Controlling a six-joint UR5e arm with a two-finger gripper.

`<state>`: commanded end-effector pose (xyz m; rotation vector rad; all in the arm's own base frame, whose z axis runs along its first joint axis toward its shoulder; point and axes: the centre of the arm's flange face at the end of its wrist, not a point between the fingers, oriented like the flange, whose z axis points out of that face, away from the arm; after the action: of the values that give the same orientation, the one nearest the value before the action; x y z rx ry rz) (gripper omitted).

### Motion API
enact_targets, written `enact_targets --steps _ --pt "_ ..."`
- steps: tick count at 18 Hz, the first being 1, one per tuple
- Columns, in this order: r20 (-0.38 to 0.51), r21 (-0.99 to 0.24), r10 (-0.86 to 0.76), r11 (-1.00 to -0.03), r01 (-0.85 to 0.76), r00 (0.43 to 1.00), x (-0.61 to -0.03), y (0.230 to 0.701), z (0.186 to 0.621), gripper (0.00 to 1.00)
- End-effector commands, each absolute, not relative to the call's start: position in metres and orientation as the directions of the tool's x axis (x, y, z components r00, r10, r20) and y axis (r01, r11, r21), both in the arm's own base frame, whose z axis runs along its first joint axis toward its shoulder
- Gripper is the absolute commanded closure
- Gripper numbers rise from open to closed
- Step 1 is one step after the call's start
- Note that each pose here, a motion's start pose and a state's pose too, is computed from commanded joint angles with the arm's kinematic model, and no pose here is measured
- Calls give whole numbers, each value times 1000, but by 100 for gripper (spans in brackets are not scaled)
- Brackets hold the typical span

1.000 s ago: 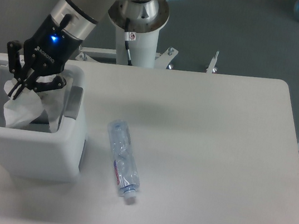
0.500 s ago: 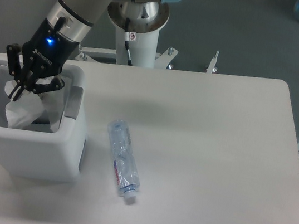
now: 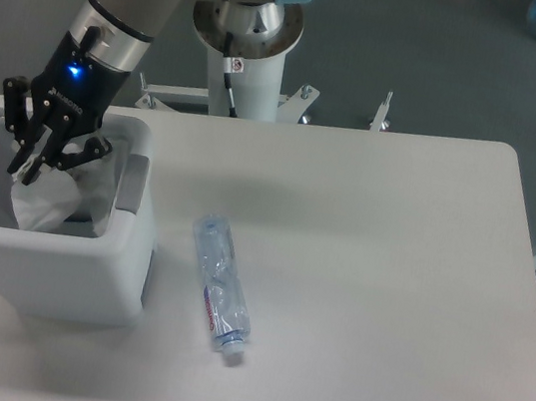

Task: Place the trash in the trash can
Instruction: 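Lower the wrapper into the bin and open the gripper, then raise the gripper out of the bin and move toward the bottle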

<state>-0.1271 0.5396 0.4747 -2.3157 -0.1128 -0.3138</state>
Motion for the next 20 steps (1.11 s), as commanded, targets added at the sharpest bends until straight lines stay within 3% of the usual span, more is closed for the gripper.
enact_targets --steps 1,6,9,12,16,20 --pt "254 -708 -17 -684 174 967 -125 537 481 0" --pt "241 -731 8 -657 186 971 -135 525 500 0" --pt "253 -736 92 -628 253 963 -169 509 509 0" --pt "343 -715 267 -547 435 900 -235 484 519 0" --pt "360 -699 415 -473 536 836 -313 444 512 0" --pt "359 -646 513 -466 605 779 -370 435 477 0"
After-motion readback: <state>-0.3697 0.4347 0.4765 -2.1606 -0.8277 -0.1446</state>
